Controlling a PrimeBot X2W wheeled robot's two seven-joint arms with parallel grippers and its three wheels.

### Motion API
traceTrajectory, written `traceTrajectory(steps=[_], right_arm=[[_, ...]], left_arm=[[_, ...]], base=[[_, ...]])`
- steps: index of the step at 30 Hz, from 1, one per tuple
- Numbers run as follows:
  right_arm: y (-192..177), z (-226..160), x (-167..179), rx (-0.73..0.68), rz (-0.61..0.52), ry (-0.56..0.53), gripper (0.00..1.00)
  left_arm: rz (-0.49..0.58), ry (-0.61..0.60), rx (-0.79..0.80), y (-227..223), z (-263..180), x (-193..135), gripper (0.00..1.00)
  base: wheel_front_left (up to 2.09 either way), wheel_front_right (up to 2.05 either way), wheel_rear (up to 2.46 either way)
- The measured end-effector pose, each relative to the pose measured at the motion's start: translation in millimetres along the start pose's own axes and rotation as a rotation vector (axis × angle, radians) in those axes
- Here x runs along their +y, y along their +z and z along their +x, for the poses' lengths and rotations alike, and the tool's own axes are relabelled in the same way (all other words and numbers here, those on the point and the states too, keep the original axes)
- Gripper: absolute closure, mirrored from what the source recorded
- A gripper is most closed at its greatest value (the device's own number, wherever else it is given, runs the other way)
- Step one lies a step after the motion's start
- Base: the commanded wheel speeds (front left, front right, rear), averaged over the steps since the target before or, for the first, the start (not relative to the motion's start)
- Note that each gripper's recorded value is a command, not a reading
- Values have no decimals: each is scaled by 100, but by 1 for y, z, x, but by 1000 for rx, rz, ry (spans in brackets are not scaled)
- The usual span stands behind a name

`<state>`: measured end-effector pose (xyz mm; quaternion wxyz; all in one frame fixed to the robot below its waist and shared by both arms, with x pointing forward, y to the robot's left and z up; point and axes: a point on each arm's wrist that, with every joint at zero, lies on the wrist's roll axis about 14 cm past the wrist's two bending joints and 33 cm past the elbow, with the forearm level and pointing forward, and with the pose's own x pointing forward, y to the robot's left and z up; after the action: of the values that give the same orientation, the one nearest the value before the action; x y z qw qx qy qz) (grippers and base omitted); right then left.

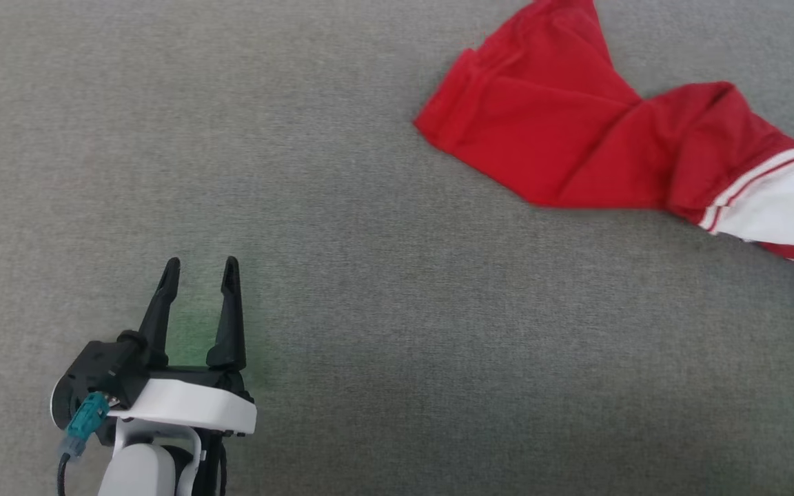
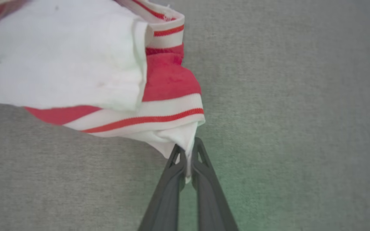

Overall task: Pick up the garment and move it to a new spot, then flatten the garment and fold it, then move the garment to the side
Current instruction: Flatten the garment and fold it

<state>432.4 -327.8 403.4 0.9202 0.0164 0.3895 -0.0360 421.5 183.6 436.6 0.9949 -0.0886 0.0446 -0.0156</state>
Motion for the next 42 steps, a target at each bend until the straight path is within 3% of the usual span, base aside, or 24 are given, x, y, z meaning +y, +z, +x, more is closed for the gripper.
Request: traceTrajectory(steps=[7,8,9,10,13,19,24,25,29,35,42], right_arm=[[-18,-1,-9,-9,56,-42,100],[-18,-1,-8,-23,67,-41,87],[-17,-1,-7,-44,71,-45,49],[-16,-2,-10,-69,69,-59,0],[-10,-7,-16,-160,82,-94,0],[-8,-28,-25,-344,129,-149,0],[5,-53,-33,-531,185,-200,0],[5,-53,-33,-531,185,-200,0],[3,-68,-34,-601,226,-227,0],[-12,-81,-39,-614,264,-261,0],[-31,-93,-52,-605,294,-329,0]], left_arm=[[29,-98,-2,0,15,-21,0],[35,-117,-4,0,18,-25,0],[41,-140,-10,2,21,-30,0],[44,-164,-17,4,25,-36,0],[37,-280,-21,7,32,-66,0],[113,-622,-12,17,48,-139,0],[125,-886,142,20,57,-210,0],[125,-886,142,20,57,-210,0],[104,-1050,359,8,50,-263,0],[93,-1180,648,-18,46,-314,0],[178,-1145,894,-71,66,-326,0]], base=[[0,0,0],[0,0,0],[0,0,0],[0,0,0],[0,0,0],[0,0,0],[0,0,0],[0,0,0],[0,0,0],[0,0,0],[0,0,0]])
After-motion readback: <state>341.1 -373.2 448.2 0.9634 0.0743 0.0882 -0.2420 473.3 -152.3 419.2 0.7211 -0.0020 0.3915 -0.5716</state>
